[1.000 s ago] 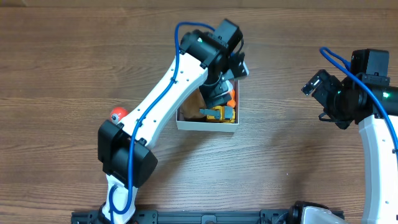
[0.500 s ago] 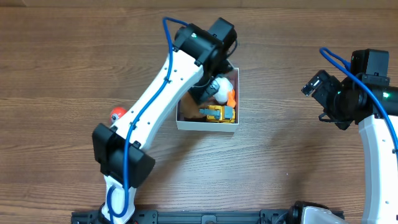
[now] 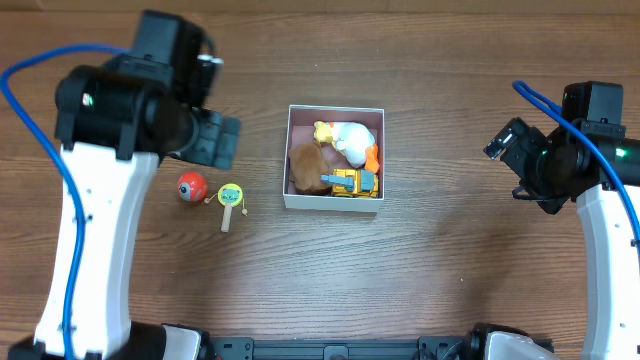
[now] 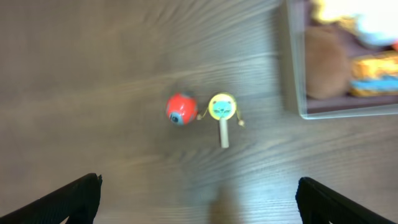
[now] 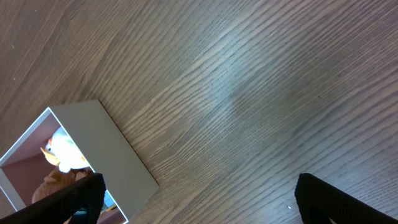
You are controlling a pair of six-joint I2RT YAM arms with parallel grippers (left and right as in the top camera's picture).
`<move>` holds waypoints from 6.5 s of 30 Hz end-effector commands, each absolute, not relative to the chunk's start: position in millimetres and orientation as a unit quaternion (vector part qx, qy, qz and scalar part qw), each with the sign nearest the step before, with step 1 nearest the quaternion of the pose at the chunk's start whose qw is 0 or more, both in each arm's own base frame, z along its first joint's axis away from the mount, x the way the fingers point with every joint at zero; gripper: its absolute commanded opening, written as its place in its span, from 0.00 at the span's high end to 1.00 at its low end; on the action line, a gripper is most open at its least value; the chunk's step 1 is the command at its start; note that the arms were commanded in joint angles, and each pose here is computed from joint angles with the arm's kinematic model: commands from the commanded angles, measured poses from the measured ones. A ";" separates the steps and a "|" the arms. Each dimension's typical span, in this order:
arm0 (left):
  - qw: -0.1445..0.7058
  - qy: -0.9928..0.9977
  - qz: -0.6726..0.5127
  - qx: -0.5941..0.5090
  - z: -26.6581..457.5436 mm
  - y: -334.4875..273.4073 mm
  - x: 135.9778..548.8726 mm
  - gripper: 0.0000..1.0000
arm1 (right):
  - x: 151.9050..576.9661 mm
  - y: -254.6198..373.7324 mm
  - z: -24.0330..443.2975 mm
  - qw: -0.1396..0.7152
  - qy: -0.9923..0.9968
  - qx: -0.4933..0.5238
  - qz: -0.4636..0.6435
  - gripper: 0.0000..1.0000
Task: Pack container
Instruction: 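Move the left gripper back and grasp the red-grey ball, then carry the ball into the box and release it on the duck, then lower the left gripper onto the cat-face rattle handle and grasp it, then lift the rattle right into the box and open the left gripper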
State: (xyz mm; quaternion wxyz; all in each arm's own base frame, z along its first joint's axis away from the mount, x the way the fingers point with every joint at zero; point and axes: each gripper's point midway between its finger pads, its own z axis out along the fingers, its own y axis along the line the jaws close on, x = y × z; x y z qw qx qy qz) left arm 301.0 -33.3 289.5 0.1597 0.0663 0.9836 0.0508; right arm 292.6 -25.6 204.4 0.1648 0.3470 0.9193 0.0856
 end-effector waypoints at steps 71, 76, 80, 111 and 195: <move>0.128 0.960 -0.030 0.248 106.8 -227.8 426.7 0.32 | 292.0 -27.5 208.2 0.167 0.919 0.348 0.083 0.00; 0.139 0.961 -0.006 0.237 119.2 -219.5 431.0 0.10 | 291.1 -27.4 207.8 0.165 0.919 0.348 0.083 0.00; 0.144 0.961 -0.005 0.236 132.2 -218.4 430.8 0.08 | 291.0 -27.4 207.8 0.165 0.919 0.348 0.083 0.00; 0.078 0.971 -0.018 0.226 134.1 -224.8 407.8 0.62 | 285.2 -26.5 205.7 0.153 0.921 0.349 0.080 0.00; -0.127 0.986 0.094 -0.049 -5.3 -35.9 265.6 0.96 | 278.7 -36.1 203.3 0.149 0.922 0.353 0.048 0.00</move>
